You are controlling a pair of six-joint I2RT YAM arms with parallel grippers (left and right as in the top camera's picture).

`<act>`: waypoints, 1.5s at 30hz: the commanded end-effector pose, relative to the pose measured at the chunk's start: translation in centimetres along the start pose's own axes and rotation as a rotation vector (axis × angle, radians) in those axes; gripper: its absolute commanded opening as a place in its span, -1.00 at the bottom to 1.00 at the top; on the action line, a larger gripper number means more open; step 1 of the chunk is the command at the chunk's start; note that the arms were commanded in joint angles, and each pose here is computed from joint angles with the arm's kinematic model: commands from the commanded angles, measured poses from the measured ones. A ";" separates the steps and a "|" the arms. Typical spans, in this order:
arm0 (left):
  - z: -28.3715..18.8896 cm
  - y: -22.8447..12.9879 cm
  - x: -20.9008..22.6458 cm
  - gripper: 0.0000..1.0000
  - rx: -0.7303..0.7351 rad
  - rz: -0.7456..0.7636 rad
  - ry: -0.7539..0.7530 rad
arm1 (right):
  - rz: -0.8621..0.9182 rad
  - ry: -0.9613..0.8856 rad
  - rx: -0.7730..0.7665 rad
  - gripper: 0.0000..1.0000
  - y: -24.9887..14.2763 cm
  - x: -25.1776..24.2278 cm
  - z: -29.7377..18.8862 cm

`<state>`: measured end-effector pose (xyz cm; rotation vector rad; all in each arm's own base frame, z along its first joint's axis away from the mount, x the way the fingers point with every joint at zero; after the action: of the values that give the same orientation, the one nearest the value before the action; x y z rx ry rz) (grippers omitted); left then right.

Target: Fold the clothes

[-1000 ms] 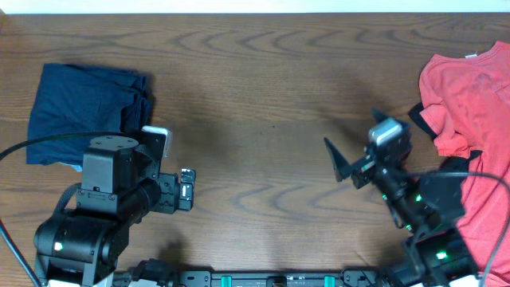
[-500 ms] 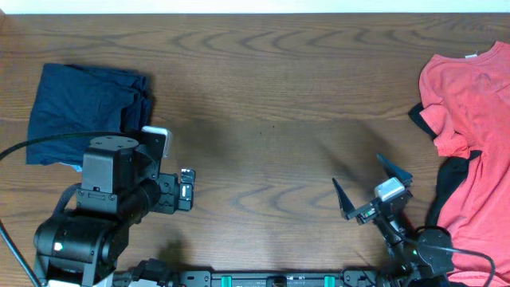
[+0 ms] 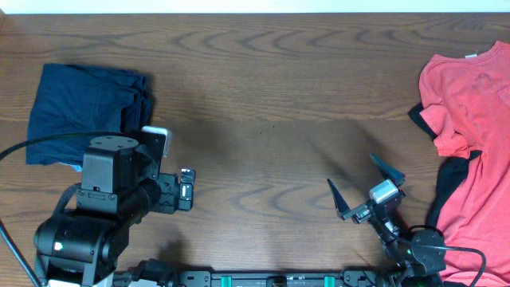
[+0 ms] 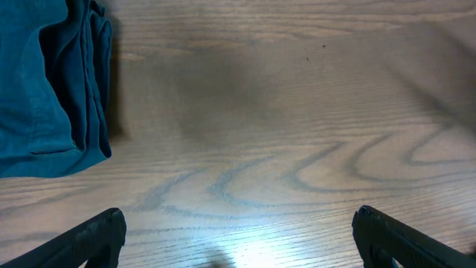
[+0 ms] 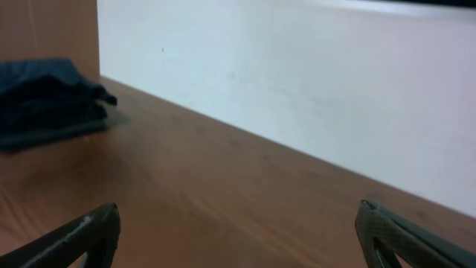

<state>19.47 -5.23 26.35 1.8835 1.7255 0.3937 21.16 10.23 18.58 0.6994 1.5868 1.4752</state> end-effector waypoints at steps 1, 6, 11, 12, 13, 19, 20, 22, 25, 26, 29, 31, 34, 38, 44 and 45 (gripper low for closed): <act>-0.4 0.3 0.0 0.96 -0.016 0.000 0.008 | 0.007 -0.009 0.056 0.98 -1.4 -0.1 -0.1; -0.4 0.3 0.0 0.96 -0.016 0.000 0.008 | 0.020 0.000 0.098 0.99 -2.4 0.1 -0.1; -0.4 0.3 0.0 0.96 -0.016 0.000 0.008 | 0.020 0.000 0.099 0.98 -2.4 0.1 -0.1; -0.4 0.3 0.0 0.96 -0.016 0.000 0.007 | 0.020 0.000 0.099 0.98 -2.4 0.1 -0.1; -0.4 0.3 0.0 0.96 -0.016 0.000 0.008 | 0.020 0.000 0.099 0.98 -2.4 0.1 -0.1; -0.4 0.3 0.0 0.96 -0.016 0.000 0.008 | 0.020 0.000 0.099 0.98 -2.4 0.1 -0.1; -0.4 0.3 0.0 0.96 -0.016 0.000 0.008 | 0.020 0.000 0.099 0.98 -2.4 0.1 -0.1; -0.4 0.3 0.0 0.96 -0.016 0.000 0.008 | 0.020 0.000 0.099 0.98 -2.4 0.1 -0.1; -0.4 0.3 0.0 0.96 -0.016 0.000 0.008 | 0.020 0.000 0.099 0.99 -2.4 0.1 -0.1; -0.4 0.3 0.0 0.96 -0.016 0.000 0.008 | 0.020 0.000 0.099 0.99 -2.4 0.1 -0.1; -0.4 0.3 0.0 0.96 -0.016 0.000 0.008 | 0.020 0.000 0.099 0.98 -2.4 0.1 -0.1; -0.4 0.3 0.0 0.96 -0.016 0.000 0.008 | 0.020 0.000 0.099 0.98 -2.4 0.1 -0.1; -0.5 -0.2 0.1 0.96 0.003 -0.001 0.011 | 0.020 0.000 0.099 0.99 -2.4 0.1 -0.1; -0.7 0.4 0.9 0.96 -0.047 0.014 0.055 | 0.020 0.000 0.099 0.99 -2.4 0.1 -0.1; -1.7 5.0 0.7 0.96 -0.453 0.022 0.025 | 0.020 0.000 0.099 0.98 -2.4 0.1 -0.1; -1.7 5.2 0.8 0.96 -0.516 0.022 0.022 | 0.020 0.000 0.099 0.98 -2.4 0.1 -0.1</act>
<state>23.29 -4.99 31.25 1.5825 1.4685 0.7122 21.19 10.18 16.35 0.7664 1.6710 1.4360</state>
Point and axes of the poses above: each gripper's point midway between its finger pads, its own z axis out along the fingers, its own x axis along the line the jaws close on, y = z × x, the point moved 1 cm from there along -z, back along the fingers, and after that the axes turned 4 degrees about -z, right-handed, at the moved point
